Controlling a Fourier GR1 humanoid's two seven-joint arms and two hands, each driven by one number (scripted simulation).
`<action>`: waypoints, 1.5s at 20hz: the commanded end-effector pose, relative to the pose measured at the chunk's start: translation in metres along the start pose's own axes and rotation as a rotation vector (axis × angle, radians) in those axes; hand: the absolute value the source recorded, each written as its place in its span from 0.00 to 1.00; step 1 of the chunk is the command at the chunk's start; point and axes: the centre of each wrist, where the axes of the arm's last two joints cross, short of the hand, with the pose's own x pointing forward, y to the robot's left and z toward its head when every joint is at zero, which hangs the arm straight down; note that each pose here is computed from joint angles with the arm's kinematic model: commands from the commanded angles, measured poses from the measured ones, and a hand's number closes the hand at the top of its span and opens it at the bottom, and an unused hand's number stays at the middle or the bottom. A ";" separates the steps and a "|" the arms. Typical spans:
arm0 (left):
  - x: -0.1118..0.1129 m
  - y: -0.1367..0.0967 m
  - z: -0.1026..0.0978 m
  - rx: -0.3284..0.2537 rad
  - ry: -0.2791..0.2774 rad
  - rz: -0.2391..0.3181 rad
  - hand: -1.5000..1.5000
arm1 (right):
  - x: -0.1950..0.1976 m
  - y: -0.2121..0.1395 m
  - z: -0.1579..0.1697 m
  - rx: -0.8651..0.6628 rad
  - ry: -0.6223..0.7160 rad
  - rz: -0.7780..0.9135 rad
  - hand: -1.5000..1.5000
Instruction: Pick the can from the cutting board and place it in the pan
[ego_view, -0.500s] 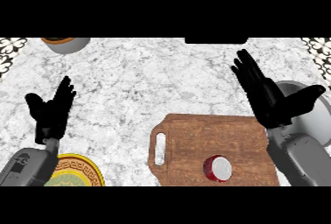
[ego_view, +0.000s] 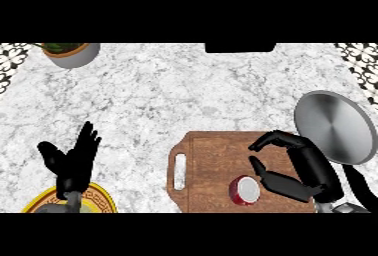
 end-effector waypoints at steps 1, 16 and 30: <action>-0.019 0.001 0.015 0.024 0.057 0.061 0.50 | -0.006 0.028 0.052 -0.044 -0.151 0.138 0.00; -0.017 -0.015 0.027 -0.051 0.008 0.034 0.50 | 0.045 0.048 0.098 -0.297 0.032 0.553 0.00; -0.014 -0.016 0.026 -0.074 0.020 0.044 0.50 | 0.071 0.055 0.018 0.125 0.479 1.014 0.00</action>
